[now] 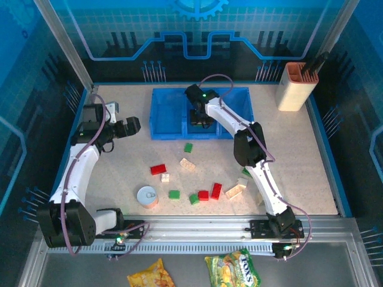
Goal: Sort the legos into containers by color
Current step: Place the lego in the container.
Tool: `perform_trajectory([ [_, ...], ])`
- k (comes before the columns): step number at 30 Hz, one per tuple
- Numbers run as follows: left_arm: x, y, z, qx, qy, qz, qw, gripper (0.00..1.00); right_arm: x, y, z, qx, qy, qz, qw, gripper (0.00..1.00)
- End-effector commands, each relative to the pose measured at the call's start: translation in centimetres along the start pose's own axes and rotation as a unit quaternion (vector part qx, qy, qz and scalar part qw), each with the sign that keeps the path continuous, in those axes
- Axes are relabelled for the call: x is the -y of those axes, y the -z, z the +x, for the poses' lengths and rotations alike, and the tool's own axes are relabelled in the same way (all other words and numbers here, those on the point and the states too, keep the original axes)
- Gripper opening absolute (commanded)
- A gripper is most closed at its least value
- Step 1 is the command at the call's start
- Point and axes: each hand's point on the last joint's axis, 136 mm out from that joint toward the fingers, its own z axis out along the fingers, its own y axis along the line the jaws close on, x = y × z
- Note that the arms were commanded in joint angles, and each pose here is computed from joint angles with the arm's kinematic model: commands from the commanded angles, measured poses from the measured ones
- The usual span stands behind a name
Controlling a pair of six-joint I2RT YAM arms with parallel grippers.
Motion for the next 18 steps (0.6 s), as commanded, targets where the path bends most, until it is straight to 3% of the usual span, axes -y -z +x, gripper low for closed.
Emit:
perform_trajectory([
  [1,-0.1,0.5,0.3,0.002,-0.004,0.004,1.000,0.99,0.8,-1.0,0.1,-0.014,-0.013,0.009,1.000,0.51],
  [8,0.0,0.7,0.3,0.006,-0.005,0.005,1.000,0.99,0.8,-2.2,0.3,-0.021,-0.017,0.007,1.000,0.54],
  [18,0.1,0.9,0.3,0.009,-0.006,0.005,1.000,0.99,0.6,0.2,-0.7,0.000,-0.015,0.001,1.000,0.58],
])
